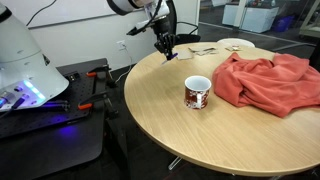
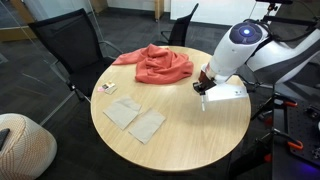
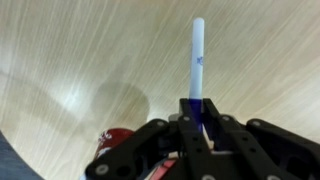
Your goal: Pick the marker in the cup and put it on the table
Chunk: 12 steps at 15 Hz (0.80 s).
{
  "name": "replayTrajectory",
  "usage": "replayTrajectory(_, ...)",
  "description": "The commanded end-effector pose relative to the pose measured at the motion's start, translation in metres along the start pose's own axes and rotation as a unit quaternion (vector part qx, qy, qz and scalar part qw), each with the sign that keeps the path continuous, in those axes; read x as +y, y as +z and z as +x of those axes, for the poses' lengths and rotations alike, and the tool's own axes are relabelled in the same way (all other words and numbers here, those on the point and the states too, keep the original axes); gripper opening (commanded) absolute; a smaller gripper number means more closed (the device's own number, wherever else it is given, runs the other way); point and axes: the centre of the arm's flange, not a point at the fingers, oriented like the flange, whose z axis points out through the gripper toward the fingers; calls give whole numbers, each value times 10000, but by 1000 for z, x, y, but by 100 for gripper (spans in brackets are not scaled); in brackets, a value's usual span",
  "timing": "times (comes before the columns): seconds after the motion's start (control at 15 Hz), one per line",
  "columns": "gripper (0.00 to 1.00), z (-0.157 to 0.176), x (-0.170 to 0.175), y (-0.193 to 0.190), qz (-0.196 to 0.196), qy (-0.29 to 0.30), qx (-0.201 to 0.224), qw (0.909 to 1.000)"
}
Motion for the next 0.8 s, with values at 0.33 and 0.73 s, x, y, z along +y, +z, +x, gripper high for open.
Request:
replayTrajectory(0.33,34,-30,-23,37,204,-1164,-697,9905)
replayTrajectory(0.73,78,-35,-23,26,325,-1309,-512,9895)
